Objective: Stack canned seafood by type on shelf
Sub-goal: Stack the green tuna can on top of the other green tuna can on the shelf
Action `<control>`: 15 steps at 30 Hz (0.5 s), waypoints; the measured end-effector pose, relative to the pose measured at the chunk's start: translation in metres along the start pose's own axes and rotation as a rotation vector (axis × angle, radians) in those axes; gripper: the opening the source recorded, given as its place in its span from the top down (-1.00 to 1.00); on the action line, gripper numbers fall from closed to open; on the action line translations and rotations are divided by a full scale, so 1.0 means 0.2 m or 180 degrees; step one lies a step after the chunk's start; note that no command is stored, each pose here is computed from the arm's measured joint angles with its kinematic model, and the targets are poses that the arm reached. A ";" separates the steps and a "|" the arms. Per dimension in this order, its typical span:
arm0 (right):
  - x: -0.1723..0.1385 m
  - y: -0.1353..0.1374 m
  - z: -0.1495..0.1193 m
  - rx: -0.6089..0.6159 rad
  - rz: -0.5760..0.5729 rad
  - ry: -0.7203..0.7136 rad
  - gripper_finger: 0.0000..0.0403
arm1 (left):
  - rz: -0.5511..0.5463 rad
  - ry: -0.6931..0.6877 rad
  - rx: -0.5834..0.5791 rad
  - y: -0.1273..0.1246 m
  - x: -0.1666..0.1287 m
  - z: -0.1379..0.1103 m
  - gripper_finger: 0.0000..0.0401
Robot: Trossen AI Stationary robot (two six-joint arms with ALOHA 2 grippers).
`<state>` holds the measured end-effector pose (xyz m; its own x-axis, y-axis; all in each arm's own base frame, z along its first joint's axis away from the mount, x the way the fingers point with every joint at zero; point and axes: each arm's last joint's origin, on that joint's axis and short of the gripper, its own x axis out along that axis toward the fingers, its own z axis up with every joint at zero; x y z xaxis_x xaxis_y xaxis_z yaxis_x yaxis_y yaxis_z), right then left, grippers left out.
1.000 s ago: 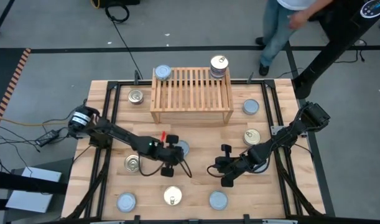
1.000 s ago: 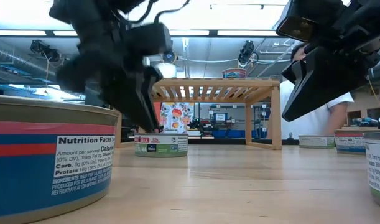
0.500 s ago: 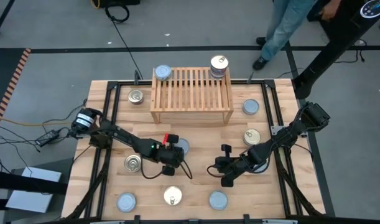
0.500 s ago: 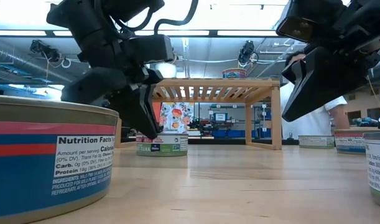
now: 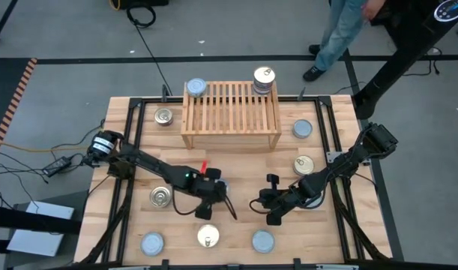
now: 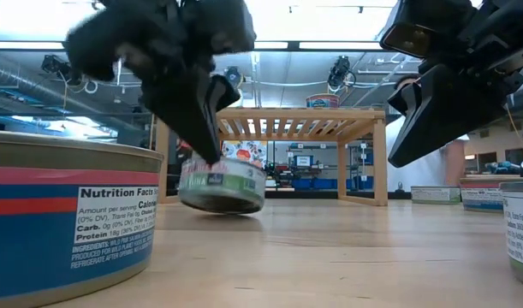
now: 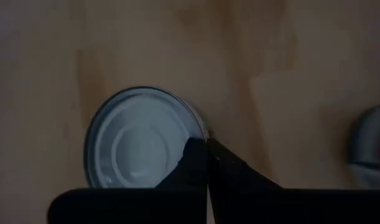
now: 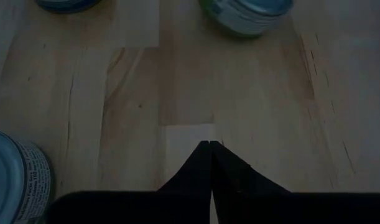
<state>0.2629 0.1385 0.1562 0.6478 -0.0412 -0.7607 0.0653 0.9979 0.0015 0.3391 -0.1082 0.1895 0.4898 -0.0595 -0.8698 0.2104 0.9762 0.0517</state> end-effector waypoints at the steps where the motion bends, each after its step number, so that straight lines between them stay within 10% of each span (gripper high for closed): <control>1: 0.00 0.00 0.00 0.0001 0.0000 0.0000 0.93 | -0.0055 -0.0027 -0.0016 0.00 -0.01 0.01 0.99; 15: 0.00 0.00 0.00 -0.0001 0.0002 0.0000 0.93 | -0.1050 -0.0279 -0.0727 0.07 -0.03 0.10 1.00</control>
<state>0.2628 0.1387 0.1562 0.6479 -0.0407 -0.7606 0.0648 0.9979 0.0018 0.3558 -0.0978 0.2058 0.4998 -0.3851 -0.7758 0.1799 0.9224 -0.3419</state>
